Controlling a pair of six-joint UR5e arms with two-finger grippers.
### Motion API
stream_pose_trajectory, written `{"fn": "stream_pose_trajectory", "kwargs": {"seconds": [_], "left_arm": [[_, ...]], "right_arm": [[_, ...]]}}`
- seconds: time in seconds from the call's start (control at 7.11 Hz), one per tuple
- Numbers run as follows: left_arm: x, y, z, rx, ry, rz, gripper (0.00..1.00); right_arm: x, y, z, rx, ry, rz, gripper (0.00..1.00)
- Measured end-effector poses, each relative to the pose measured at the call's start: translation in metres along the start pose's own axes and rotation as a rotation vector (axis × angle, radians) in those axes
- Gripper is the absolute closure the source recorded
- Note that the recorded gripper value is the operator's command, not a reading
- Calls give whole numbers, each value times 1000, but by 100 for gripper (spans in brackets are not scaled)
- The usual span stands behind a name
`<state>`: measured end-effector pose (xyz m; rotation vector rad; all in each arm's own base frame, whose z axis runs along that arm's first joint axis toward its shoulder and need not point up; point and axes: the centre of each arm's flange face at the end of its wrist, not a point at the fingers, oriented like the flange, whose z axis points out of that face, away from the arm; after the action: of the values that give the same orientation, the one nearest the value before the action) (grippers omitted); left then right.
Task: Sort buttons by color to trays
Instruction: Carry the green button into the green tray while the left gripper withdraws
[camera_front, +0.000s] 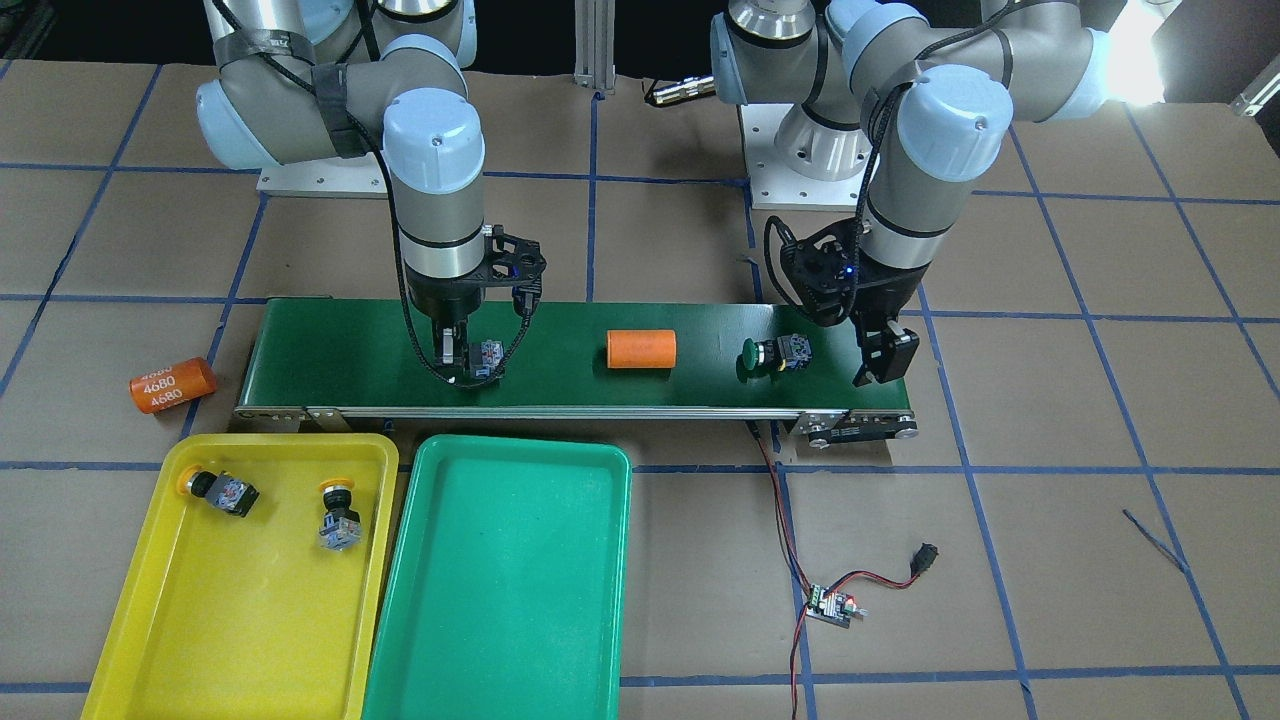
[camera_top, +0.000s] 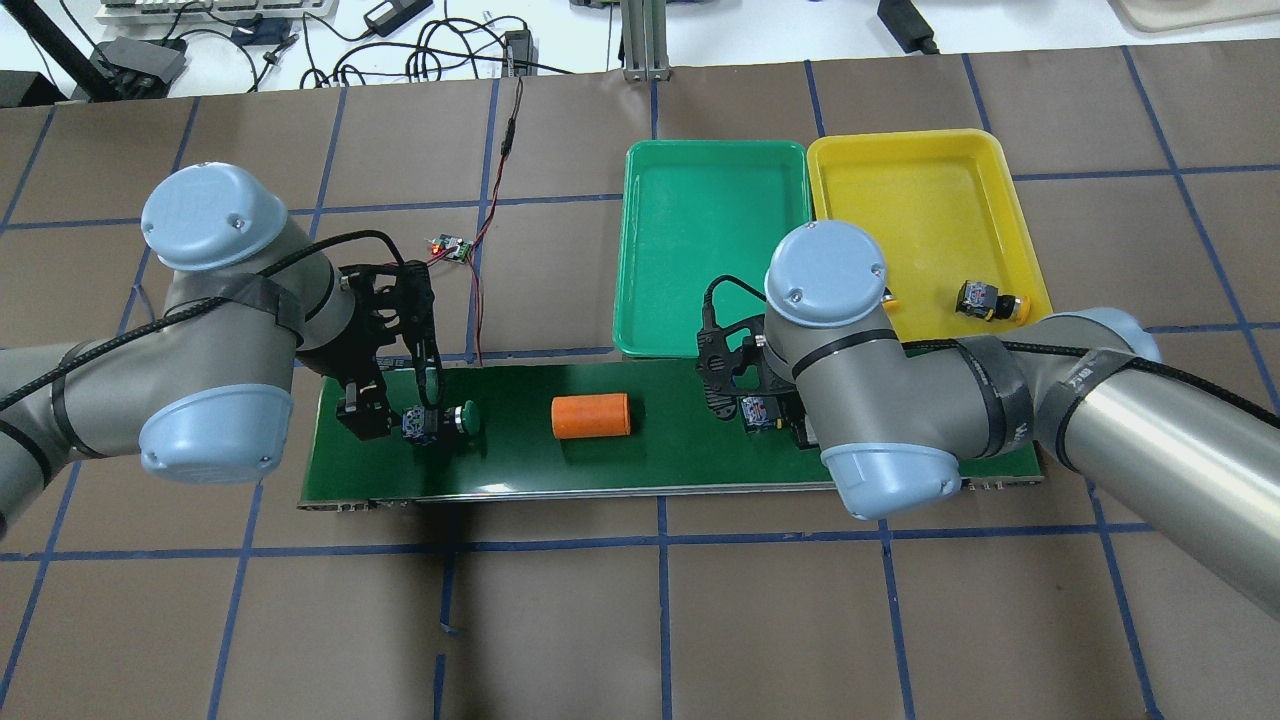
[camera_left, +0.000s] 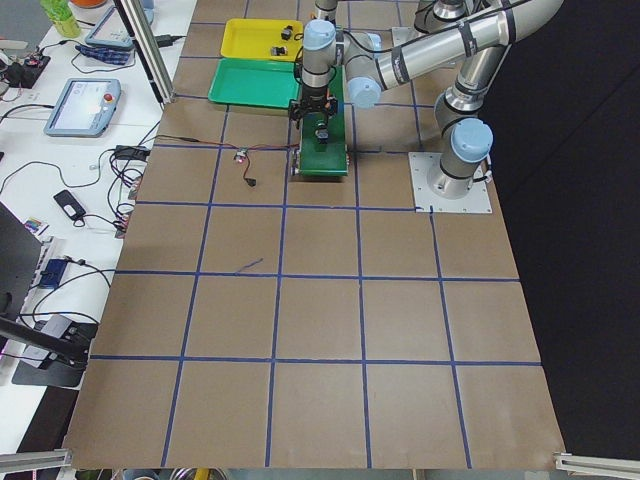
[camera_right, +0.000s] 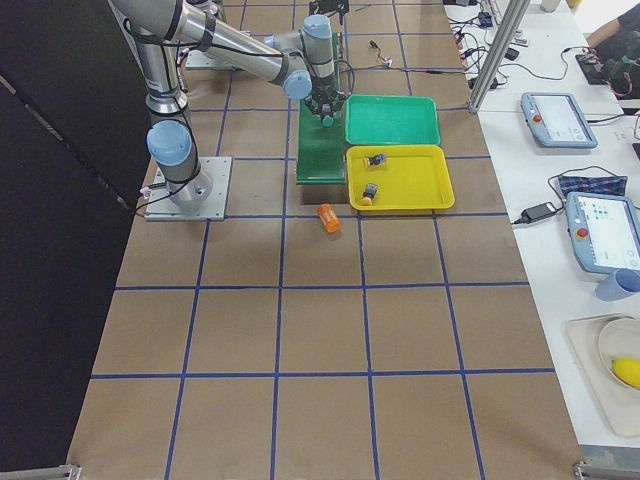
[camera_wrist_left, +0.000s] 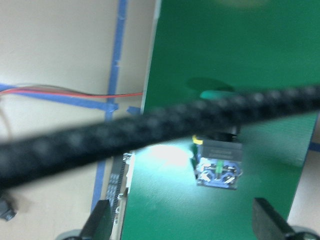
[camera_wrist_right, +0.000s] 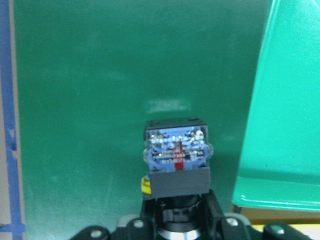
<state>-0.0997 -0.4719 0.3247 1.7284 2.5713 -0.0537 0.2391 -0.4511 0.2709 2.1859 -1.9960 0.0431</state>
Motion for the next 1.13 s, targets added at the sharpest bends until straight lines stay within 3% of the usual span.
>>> {"fn": "stream_pose_trajectory", "kwargs": {"seconds": [0.28,0.42,0.56,0.7,0.84,0.98,1.13], "left_arm": [[-29,-6,-33,-13,30,-299,0],[-43,-10,-50,-16,30,-406,0],[-55,-13,-65,-17,32,-546,0],[-60,-17,-76,-20,38,-725,0],[-55,-20,-84,-39,58,-885,0],[-42,-23,-94,-69,80,-1002,0],[-27,-24,-105,-84,90,-1049,0]], "right_arm": [[68,-4,-20,4,70,20,100],[106,-11,-10,5,83,25,93],[139,-18,13,3,86,26,47],[161,-25,45,6,94,26,13],[172,-30,69,13,108,26,0],[176,-31,80,18,116,30,0],[178,-31,76,25,127,36,0]]}}
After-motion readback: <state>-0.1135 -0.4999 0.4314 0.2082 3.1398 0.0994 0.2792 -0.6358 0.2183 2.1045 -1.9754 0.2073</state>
